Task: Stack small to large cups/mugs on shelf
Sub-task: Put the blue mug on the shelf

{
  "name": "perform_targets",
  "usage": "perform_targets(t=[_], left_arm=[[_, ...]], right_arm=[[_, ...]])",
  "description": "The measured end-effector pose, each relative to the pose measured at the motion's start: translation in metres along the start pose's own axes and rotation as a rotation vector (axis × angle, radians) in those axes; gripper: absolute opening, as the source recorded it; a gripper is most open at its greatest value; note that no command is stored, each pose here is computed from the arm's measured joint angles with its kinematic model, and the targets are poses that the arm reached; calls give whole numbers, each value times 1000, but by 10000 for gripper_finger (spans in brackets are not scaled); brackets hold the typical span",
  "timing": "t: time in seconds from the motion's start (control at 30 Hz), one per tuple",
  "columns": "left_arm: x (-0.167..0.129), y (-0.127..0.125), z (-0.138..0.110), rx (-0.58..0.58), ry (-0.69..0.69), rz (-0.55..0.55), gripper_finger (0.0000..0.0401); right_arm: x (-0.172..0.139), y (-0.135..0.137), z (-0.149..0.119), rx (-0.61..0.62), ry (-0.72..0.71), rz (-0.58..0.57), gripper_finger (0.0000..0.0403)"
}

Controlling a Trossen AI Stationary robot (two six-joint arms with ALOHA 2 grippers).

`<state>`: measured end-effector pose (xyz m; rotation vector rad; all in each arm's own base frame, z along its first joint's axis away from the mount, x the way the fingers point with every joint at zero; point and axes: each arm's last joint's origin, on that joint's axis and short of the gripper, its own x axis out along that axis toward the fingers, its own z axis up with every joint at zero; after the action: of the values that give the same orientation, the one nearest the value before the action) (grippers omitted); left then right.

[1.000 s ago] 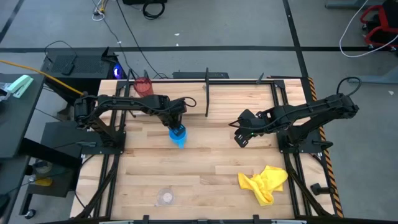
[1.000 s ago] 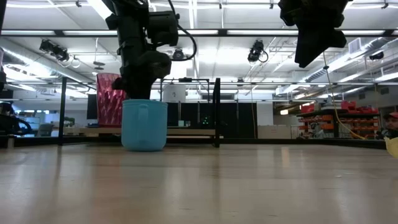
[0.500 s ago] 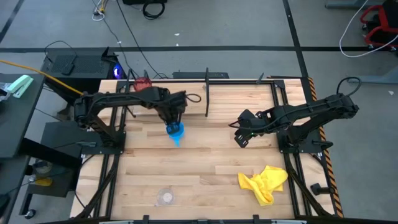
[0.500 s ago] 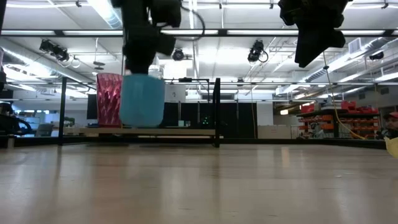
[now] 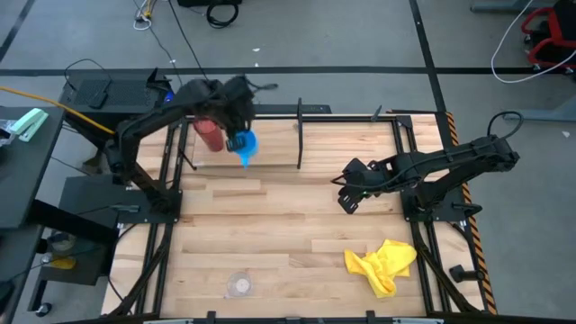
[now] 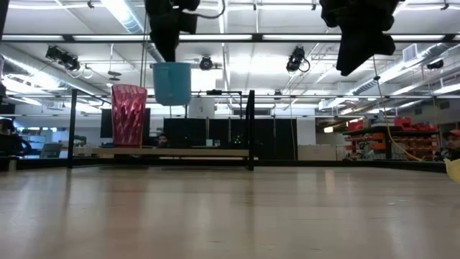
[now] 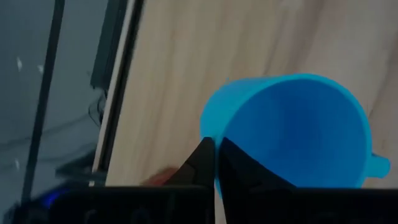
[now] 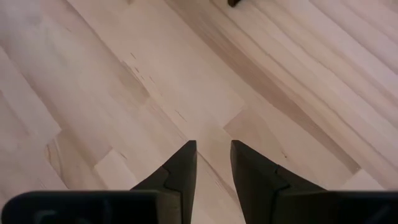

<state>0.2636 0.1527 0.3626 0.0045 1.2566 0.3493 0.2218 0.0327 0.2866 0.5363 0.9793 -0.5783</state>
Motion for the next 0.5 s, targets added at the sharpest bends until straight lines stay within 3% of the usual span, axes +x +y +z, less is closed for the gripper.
perform_targets(t=[0.13,0.3,0.5], left_arm=[[14,20,-3,-7,94,-42,11],[42,30,11,58,228,-130,11],[56,42,41,109,154,-163,11]], right_arm=[[2,-2,7,3,-24,9,105],[4,-7,14,31,-14,20,105],[4,-7,14,30,-11,23,105]])
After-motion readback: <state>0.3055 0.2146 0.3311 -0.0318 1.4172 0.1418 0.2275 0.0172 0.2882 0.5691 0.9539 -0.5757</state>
